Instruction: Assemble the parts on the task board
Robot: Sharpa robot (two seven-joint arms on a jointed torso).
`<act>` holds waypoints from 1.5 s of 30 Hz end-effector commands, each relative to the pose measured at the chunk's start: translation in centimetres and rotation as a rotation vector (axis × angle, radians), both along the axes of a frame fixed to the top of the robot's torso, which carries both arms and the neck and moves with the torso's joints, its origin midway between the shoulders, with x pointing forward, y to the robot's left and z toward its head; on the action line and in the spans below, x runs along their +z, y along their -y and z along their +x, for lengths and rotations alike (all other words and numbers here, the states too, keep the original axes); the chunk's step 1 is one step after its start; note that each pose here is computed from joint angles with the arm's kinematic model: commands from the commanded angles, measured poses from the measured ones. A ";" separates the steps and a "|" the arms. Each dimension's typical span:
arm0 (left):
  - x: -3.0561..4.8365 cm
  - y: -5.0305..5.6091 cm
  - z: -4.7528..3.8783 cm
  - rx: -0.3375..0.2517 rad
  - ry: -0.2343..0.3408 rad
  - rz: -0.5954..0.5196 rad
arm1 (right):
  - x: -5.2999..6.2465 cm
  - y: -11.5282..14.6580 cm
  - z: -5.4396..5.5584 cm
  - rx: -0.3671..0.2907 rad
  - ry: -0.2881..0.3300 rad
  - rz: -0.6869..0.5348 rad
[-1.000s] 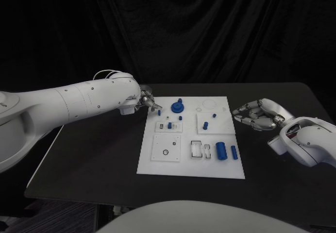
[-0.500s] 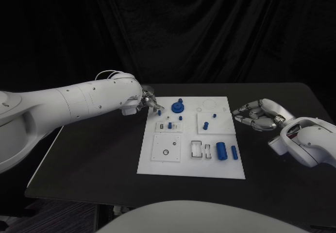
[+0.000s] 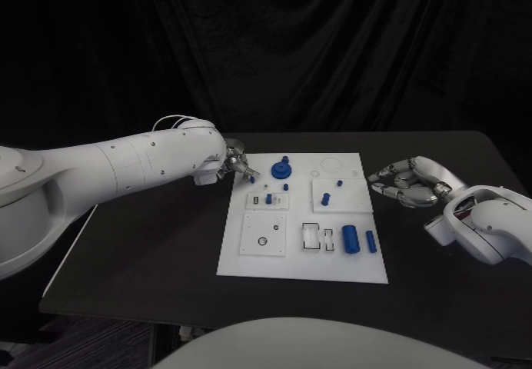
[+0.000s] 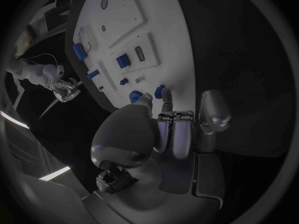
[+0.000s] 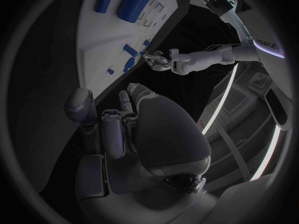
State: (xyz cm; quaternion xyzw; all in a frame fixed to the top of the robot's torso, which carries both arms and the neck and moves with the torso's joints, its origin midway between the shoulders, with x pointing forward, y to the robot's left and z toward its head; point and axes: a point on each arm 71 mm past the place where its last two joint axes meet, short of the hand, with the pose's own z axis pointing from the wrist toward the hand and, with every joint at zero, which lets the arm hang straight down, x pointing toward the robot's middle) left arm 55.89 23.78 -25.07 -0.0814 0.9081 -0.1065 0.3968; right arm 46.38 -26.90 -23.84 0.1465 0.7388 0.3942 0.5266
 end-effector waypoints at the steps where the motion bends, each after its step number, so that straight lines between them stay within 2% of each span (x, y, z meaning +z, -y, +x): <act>1: -0.15 0.4 -0.01 -0.014 0.000 -0.021 | -0.2 0.0 -0.1 0.000 -0.013 -0.002; 45: -0.57 0.2 -0.22 -0.020 -0.015 -0.033 | -0.2 0.1 -0.1 -0.003 -0.022 -0.005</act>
